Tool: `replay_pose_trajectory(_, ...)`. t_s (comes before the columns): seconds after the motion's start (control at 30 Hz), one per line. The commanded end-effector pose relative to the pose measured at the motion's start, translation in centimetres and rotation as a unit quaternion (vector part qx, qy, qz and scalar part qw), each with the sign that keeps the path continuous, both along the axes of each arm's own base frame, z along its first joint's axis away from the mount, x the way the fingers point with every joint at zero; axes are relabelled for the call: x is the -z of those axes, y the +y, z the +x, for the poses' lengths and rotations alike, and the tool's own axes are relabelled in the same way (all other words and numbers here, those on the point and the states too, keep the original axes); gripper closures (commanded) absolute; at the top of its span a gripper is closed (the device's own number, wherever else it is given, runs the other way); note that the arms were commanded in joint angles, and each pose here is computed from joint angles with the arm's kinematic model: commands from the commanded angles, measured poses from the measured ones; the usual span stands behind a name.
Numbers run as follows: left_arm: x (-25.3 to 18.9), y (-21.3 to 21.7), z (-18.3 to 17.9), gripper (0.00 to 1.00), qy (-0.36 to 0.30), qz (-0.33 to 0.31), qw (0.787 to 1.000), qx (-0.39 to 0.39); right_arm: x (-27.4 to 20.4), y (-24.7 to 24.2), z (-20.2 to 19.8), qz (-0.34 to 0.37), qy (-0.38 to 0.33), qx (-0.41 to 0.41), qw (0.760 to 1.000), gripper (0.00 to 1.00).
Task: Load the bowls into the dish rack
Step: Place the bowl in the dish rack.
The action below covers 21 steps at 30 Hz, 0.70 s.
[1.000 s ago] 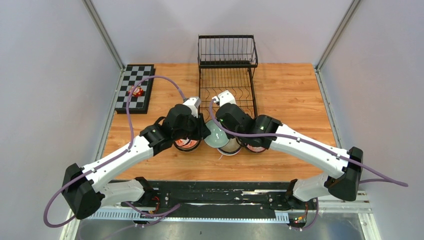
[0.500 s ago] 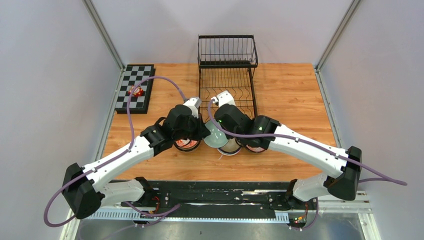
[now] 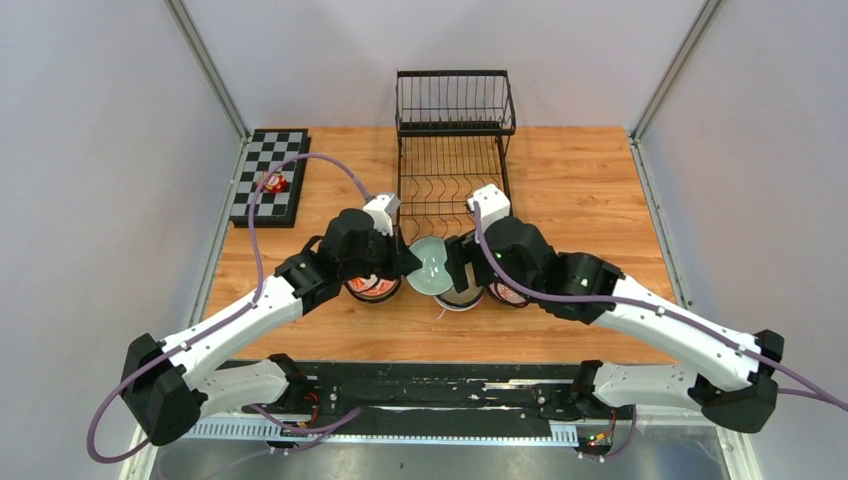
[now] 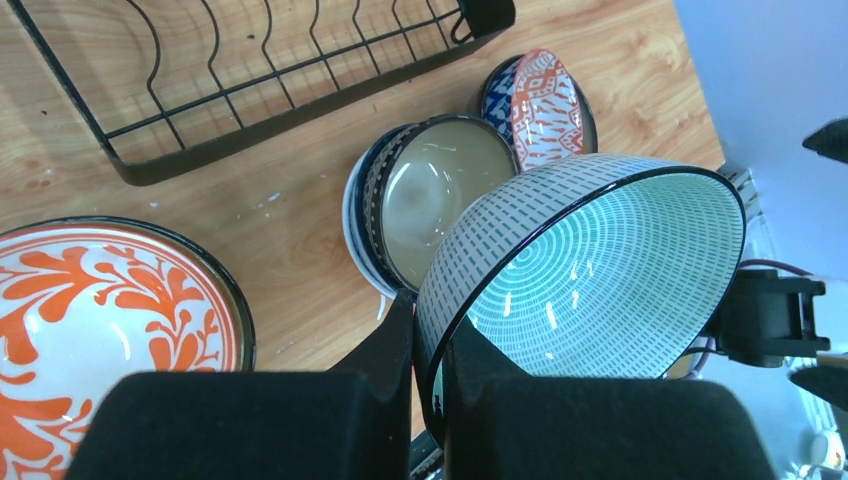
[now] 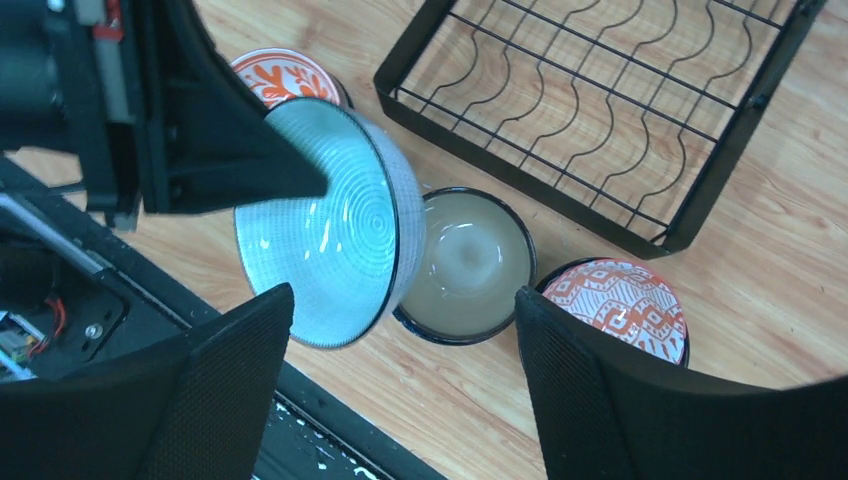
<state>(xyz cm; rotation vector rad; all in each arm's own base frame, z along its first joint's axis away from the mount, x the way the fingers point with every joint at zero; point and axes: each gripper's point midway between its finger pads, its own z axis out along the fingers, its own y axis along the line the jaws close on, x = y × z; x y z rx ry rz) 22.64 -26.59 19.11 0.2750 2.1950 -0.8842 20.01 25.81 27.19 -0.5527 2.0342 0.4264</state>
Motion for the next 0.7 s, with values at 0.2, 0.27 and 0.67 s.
replay_pose_trajectory(0.2, -4.9, -1.1, 0.0, 1.00, -0.066, -0.143, 0.986, 0.063, -1.6, 0.9, -3.2, 0.141, 0.015, -0.054, 0.988, 0.00)
replay_pose_trajectory(0.27, -5.3, -1.1, -0.4, 1.00, -0.069, -0.164, 0.981, 0.074, -1.9, 1.1, -3.5, 0.161, 0.023, -0.057, 0.985, 0.00)
replay_pose_trajectory(0.67, -9.9, -0.3, -2.1, 1.00, -0.118, -0.313, 0.936, 0.108, -3.5, 3.1, -4.5, 0.248, 0.043, -0.084, 0.964, 0.00)
